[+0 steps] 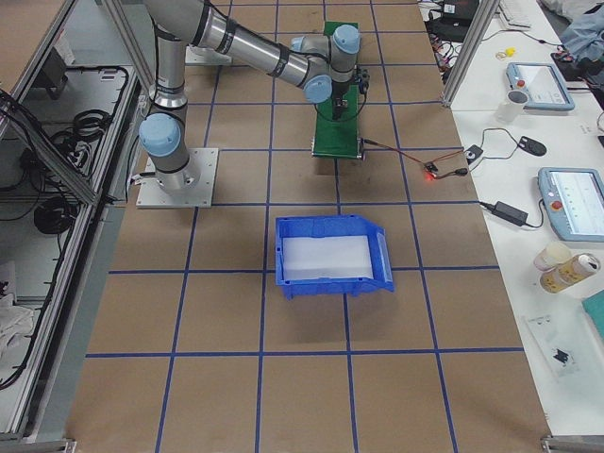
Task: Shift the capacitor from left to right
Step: 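Close the right gripper on the capacitor on the belt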
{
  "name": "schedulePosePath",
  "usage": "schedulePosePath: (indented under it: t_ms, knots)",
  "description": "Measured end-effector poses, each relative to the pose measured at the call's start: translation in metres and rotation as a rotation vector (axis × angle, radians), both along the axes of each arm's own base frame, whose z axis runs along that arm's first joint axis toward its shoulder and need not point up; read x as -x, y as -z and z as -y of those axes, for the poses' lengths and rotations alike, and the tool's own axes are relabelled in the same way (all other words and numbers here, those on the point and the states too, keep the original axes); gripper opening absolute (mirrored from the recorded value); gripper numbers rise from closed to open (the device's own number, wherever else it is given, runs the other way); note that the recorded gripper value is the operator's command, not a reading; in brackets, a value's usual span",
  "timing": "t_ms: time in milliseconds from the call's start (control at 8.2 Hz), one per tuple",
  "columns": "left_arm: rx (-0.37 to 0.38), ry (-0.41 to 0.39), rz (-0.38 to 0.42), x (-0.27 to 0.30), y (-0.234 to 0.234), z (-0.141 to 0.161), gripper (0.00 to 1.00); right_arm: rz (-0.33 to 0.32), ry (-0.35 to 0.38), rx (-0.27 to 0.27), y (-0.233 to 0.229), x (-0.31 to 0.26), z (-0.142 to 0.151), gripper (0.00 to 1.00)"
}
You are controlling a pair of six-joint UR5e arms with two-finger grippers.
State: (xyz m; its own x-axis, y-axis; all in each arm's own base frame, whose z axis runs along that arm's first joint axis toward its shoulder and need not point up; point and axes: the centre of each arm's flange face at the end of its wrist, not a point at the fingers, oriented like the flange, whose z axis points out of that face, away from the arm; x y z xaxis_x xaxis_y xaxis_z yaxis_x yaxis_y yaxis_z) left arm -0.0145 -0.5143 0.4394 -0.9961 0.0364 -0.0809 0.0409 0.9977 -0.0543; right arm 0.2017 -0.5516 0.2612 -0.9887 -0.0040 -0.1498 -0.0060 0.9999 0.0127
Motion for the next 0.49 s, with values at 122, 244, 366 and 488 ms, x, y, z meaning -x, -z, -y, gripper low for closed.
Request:
schedulePosePath:
  t_ms: [122, 244, 366, 488]
  knots:
    - [-0.001, 0.000, 0.000, 0.000, 0.000, 0.000, 1.00, -0.011, -0.002, -0.007, 0.005, 0.000, 0.001, 0.96]
    - [-0.002, 0.000, 0.000, 0.000, 0.000, 0.000, 1.00, -0.022, -0.004, -0.011, 0.009, 0.001, 0.002, 0.95]
    - [-0.002, 0.000, 0.000, 0.000, 0.001, 0.000, 1.00, -0.029, -0.006, -0.015, 0.012, 0.002, 0.003, 0.90]
    - [-0.003, 0.001, 0.000, 0.000, 0.001, -0.001, 1.00, -0.039, -0.013, -0.019, 0.017, 0.003, 0.005, 0.81]
